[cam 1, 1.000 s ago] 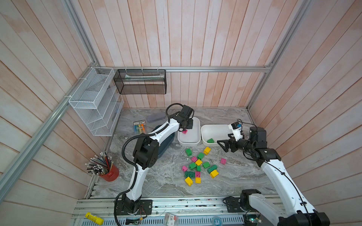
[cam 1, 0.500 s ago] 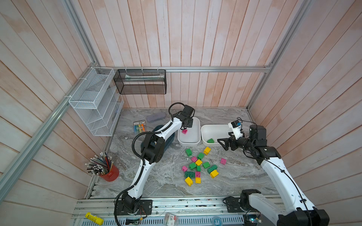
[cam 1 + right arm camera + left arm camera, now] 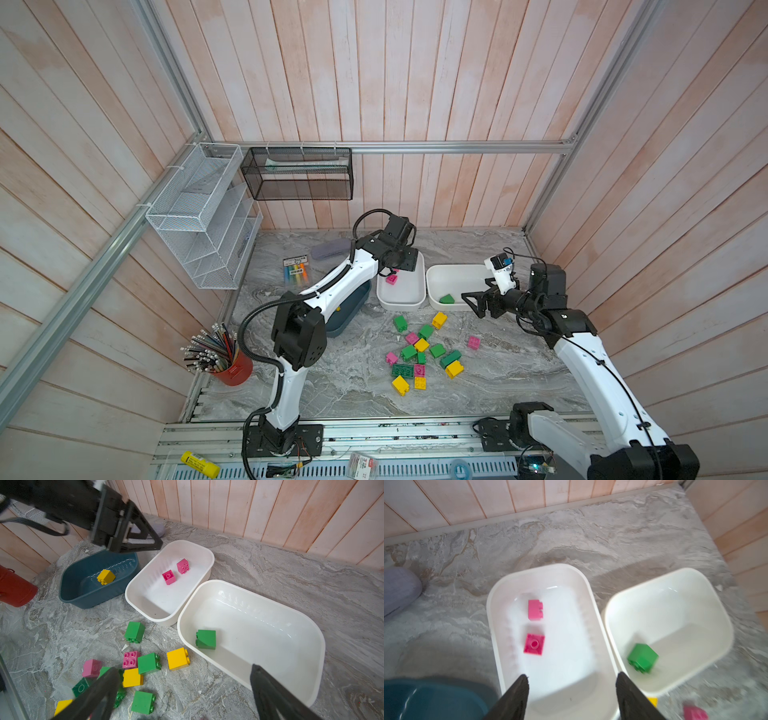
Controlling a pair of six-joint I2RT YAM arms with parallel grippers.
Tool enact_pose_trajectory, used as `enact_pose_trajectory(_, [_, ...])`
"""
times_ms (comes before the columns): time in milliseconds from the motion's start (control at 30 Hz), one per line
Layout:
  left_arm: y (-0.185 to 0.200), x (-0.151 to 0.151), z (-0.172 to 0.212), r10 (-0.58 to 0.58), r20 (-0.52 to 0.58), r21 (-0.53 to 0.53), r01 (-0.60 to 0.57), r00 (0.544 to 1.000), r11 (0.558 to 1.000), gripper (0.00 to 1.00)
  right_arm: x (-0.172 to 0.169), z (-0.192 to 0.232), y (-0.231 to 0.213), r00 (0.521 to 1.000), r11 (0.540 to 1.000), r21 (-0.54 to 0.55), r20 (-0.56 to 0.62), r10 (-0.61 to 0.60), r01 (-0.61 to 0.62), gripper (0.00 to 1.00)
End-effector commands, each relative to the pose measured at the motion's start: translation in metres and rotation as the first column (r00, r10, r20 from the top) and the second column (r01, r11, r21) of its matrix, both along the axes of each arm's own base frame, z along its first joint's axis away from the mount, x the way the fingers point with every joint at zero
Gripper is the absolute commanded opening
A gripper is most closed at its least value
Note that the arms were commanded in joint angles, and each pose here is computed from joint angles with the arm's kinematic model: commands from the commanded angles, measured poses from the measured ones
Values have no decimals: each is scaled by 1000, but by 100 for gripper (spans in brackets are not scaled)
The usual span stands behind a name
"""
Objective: Sort the legos into containers by color
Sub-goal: 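Drop the pink brick into the smaller white tub with the left gripper, then lower the left gripper to the pile and grasp a green brick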
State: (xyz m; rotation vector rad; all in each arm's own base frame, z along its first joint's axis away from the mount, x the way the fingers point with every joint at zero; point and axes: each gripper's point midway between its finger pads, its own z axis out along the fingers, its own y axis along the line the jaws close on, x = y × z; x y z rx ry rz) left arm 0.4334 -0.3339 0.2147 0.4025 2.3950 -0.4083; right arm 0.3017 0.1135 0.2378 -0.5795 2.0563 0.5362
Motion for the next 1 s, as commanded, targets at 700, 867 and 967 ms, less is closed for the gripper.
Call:
enact_pose_trajectory(700, [6,-119,-109,367,-254,-21,-384,895,923,70,-22,-11,0,1000,1000,21,-25,5,-5,98])
enact_pose_trajectory(867, [4,-118,-135,406,-278,12,-420,870,907,70,-22,-11,0,1000,1000,14,-22,10,-10,98])
enact_pose_trajectory(967, [7,-114,-145,429,-267,34,-437,863,899,69,-21,-12,-1,1000,1000,8,-19,8,-8,98])
